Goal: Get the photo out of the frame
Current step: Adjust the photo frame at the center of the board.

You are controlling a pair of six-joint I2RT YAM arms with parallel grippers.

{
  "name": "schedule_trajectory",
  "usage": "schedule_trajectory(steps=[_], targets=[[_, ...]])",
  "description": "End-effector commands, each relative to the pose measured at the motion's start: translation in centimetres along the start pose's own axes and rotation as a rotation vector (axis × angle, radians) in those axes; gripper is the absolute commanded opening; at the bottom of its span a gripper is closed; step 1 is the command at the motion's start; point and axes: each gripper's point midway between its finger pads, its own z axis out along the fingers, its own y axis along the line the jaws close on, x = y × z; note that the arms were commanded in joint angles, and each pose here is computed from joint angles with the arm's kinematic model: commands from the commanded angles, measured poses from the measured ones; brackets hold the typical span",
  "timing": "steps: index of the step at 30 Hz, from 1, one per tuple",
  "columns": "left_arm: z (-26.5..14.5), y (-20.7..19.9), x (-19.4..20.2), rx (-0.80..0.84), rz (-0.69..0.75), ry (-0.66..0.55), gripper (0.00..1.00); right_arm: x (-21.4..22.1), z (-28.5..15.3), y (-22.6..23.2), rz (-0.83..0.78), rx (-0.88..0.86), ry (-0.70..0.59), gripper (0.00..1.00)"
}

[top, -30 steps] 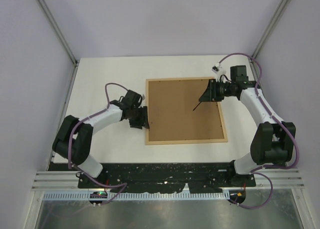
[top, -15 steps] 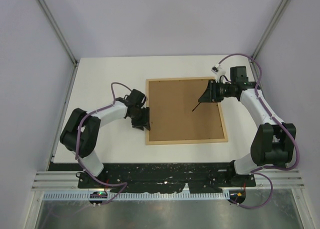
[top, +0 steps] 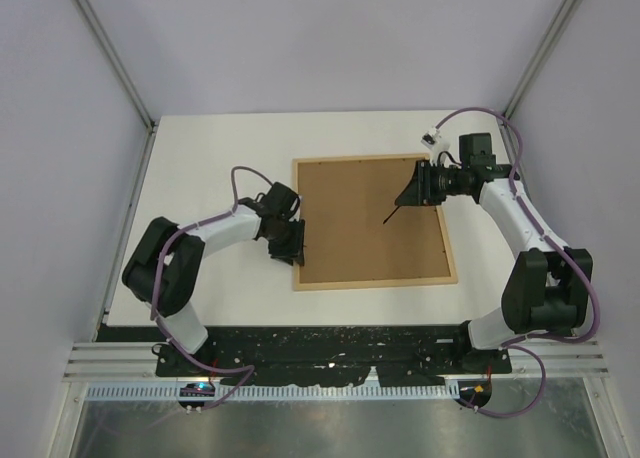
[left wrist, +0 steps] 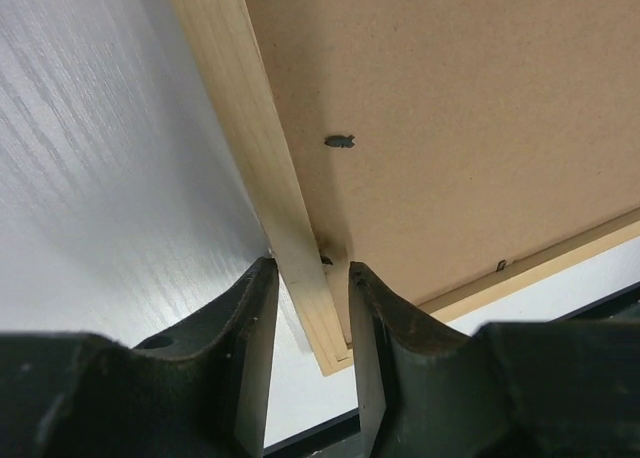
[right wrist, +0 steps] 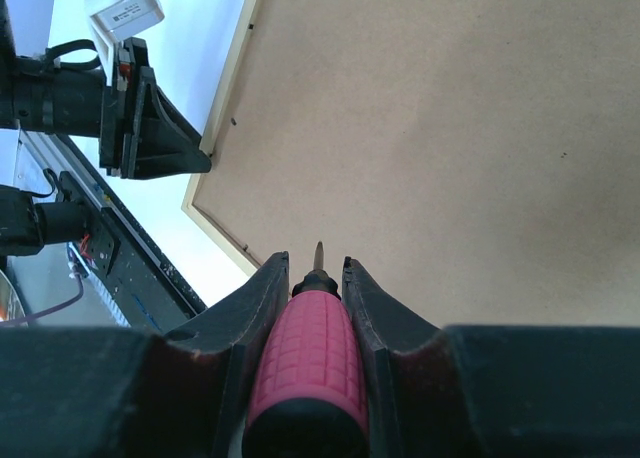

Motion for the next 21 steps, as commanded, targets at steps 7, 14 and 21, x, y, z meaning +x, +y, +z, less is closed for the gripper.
schedule_trajectory(steps=[7,14,21], targets=[[-0.5,0.0,-1.7,-0.02,0.016,-0.046,0.31,-1.4,-1.2,1.8,-0.065,-0.022,-0.062,0.08],[-1.0,-1.1,-2.7,0.059,-0.011,-0.062,0.45,-1.3,-1.1,2.0,-0.067,-0.027,-0.06,0.08],[0.1,-0.5,-2.1,0.034,-0.025,-0.02,0.41,-1.2,-1.2,2.1,-0.067,-0.028,-0.062,0.08]])
